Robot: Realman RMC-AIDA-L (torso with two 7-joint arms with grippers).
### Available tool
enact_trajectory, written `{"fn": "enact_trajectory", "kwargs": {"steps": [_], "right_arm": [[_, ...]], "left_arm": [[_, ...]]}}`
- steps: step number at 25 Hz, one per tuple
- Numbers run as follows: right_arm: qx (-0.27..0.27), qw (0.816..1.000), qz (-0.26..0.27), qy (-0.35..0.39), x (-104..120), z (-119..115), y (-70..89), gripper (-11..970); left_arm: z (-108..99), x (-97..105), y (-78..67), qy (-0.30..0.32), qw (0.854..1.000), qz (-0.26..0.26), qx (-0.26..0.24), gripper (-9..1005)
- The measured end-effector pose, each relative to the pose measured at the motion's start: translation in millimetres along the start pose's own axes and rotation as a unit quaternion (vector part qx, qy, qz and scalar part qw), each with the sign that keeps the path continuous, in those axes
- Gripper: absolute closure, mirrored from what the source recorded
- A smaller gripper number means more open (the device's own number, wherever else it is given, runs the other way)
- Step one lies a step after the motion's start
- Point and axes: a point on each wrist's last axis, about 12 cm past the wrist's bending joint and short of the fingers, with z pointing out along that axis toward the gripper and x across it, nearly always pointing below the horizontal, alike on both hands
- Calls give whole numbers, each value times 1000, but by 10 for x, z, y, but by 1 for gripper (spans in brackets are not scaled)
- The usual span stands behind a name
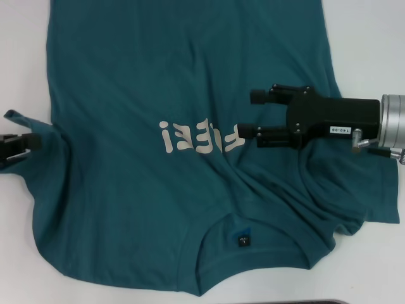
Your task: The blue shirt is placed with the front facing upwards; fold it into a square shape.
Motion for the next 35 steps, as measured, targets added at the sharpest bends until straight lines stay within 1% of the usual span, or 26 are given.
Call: {"fn": "enact_trajectory", "kwargs": {"steps": [2, 6, 12, 17, 27, 34, 35], "right_arm": [[0, 1000, 1, 0, 5, -3, 2, 83], [0, 1000, 1, 0, 8, -3, 3, 83], [1, 1000, 3, 1, 20, -5, 7, 83], [1, 1000, 4, 2, 28, -8, 10, 82], [-1, 1000, 5, 3, 37, -7, 18, 82], [-1, 1000, 5, 3, 36, -6, 17, 82], [0, 1000, 5, 2, 36, -7, 16, 82]], "left_arm": [[67, -32, -30, -2, 1000, -2, 8, 996], [131, -64, -55, -5, 1000, -7, 14, 996], [248, -107, -115, -12, 999, -27, 30, 995], [319, -117, -146, -19, 998, -35, 40, 995], [497, -81, -143, -22, 997, -57, 43, 994], [628, -131, -214, -11, 996, -54, 64, 993], [666, -132, -230, -11, 996, -56, 69, 968]]}}
